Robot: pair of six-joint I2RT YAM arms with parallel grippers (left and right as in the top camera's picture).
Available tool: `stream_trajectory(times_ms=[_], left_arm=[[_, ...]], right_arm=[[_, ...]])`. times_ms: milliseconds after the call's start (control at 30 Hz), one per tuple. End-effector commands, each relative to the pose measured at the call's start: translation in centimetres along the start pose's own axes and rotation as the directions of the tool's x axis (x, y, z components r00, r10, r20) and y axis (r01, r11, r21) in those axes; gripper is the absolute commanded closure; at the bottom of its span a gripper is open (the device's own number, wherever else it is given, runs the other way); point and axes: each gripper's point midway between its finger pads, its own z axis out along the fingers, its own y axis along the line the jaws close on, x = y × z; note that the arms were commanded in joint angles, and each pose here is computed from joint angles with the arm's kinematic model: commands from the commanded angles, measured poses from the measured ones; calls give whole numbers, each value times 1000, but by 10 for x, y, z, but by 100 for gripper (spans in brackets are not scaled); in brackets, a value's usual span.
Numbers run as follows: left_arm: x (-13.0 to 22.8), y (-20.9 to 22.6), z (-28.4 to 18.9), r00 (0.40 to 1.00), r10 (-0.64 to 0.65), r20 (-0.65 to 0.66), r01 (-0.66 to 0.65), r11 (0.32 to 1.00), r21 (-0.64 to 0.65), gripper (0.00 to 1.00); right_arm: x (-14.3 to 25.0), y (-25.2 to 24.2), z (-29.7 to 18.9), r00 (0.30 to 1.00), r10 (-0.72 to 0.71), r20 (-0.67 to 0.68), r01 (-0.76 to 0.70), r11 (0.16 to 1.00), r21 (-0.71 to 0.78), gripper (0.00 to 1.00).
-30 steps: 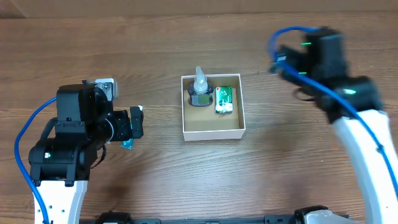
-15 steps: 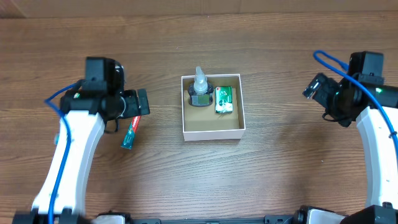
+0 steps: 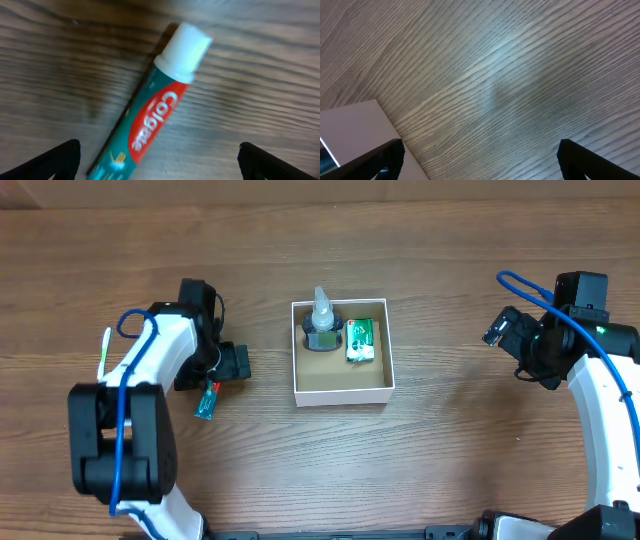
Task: Pack container
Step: 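Move the left gripper to the Colgate toothpaste tube and grasp it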
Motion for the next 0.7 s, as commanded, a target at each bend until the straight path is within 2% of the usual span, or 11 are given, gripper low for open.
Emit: stream_trajectory(times_ms=[0, 333, 400, 567, 667], left_arm=[[1, 5, 16, 999, -18, -44, 17, 1000, -26, 0], [0, 5, 24, 998, 11, -54, -12, 1000, -27, 2], [1, 5, 24, 998, 11, -57, -13, 1000, -27, 9], [4, 5, 24, 997, 9, -70, -11, 1000, -22, 48], [4, 4, 24, 997, 10, -71, -11, 1000, -21, 55]], right_arm=[[-1, -1, -1, 1000, -5, 12, 5, 1000, 6, 0], [-1, -1, -1, 1000, -4, 11, 4, 1000, 6, 0], [-1, -1, -1, 1000, -4, 11, 4, 1000, 6, 0], [-1, -1, -1, 1000, -4, 10, 4, 1000, 6, 0], [-1, -1, -1, 1000, -4, 10, 4, 1000, 6, 0]])
